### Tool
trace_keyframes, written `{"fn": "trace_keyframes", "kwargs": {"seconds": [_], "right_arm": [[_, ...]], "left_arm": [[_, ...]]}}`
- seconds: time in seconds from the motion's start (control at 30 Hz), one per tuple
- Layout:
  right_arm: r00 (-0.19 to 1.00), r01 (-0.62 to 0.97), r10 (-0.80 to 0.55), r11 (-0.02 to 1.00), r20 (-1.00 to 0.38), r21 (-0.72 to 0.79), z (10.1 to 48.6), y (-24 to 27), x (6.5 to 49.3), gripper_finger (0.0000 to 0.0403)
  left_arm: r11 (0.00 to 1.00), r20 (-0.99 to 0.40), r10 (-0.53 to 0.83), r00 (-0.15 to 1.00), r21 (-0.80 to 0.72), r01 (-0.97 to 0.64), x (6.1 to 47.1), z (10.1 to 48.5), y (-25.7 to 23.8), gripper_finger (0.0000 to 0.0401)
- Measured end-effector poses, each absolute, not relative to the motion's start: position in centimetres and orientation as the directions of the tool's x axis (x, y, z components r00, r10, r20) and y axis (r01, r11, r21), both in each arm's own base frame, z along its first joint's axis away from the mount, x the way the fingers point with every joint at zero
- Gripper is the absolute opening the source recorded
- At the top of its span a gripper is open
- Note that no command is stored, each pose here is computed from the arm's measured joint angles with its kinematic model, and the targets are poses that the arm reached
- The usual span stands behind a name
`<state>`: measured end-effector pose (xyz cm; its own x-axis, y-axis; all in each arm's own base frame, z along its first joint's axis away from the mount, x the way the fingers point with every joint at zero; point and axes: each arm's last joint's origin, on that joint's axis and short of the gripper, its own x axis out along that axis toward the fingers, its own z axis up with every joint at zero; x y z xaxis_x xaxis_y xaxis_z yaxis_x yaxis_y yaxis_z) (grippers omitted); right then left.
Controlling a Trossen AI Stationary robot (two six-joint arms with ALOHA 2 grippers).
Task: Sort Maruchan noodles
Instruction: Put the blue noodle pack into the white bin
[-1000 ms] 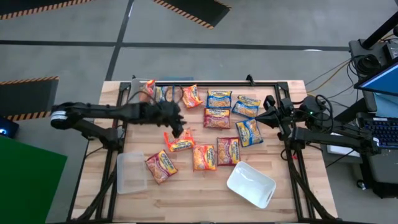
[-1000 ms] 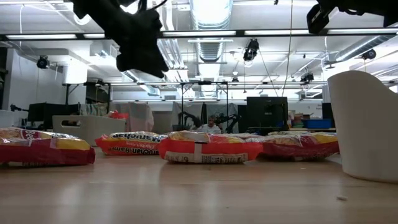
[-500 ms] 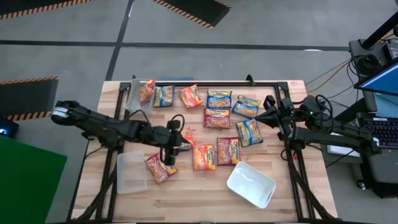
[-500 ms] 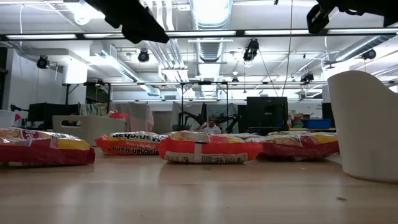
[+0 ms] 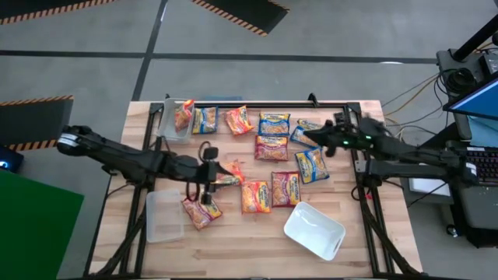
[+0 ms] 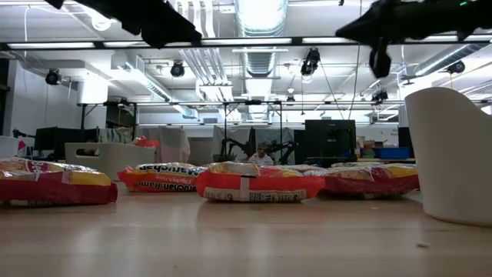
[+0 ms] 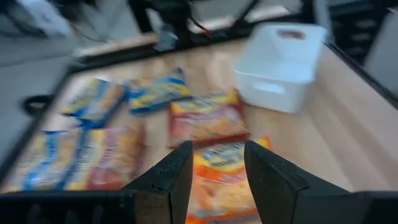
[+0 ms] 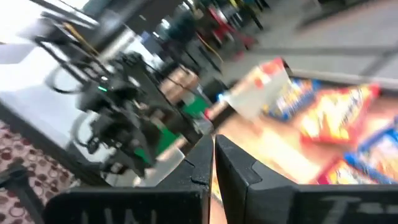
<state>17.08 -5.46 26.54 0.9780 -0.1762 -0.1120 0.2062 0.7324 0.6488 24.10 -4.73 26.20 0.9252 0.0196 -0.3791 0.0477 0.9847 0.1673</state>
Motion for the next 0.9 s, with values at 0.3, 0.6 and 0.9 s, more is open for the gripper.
{"fn": "trace_keyframes", "kwargs": {"seconds": [0.3,0.6,0.9], "right_arm": [[0.947,0.313,-0.179,0.697,-0.266,0.645,27.1,-7.3,21.4,0.0009],[0.849,0.497,-0.217,0.637,-0.481,0.589,26.5,-10.7,24.7,0.0009],[0.721,0.642,-0.259,0.6,-0.642,0.478,24.8,-15.7,26.7,0.0009]], "left_arm": [[0.948,-0.274,0.292,0.916,0.212,-0.238,21.9,27.4,-3.4,0.0127],[0.944,-0.268,0.305,0.914,0.212,-0.253,21.4,27.9,-3.3,0.0127],[0.941,-0.282,0.309,0.908,0.228,-0.249,21.6,27.6,-3.3,0.0127]]}}
